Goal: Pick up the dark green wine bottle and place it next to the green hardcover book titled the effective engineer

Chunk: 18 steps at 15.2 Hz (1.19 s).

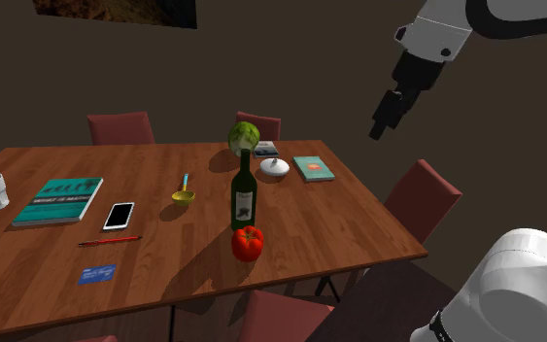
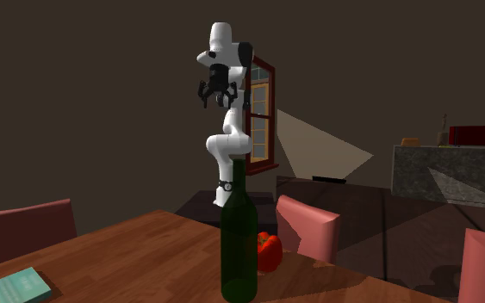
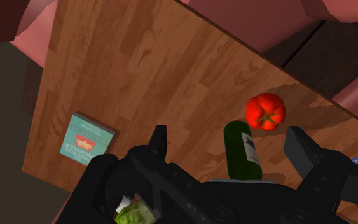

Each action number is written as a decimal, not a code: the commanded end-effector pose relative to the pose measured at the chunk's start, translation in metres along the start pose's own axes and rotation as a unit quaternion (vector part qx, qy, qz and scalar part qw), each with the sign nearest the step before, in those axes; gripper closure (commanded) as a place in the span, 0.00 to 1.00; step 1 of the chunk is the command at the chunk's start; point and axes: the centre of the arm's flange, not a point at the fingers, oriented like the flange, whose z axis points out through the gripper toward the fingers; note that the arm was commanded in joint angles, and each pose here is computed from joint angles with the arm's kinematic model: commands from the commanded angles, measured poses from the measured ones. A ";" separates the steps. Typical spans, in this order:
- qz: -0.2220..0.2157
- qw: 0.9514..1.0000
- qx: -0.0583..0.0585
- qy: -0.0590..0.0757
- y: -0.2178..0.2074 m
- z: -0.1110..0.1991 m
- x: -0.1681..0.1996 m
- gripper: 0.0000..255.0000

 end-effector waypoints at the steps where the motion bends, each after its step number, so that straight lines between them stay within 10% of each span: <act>1: 0.000 1.000 0.000 0.000 0.000 0.000 0.000 0.00; 18: -0.069 0.998 0.006 0.004 -0.053 0.119 0.181 0.00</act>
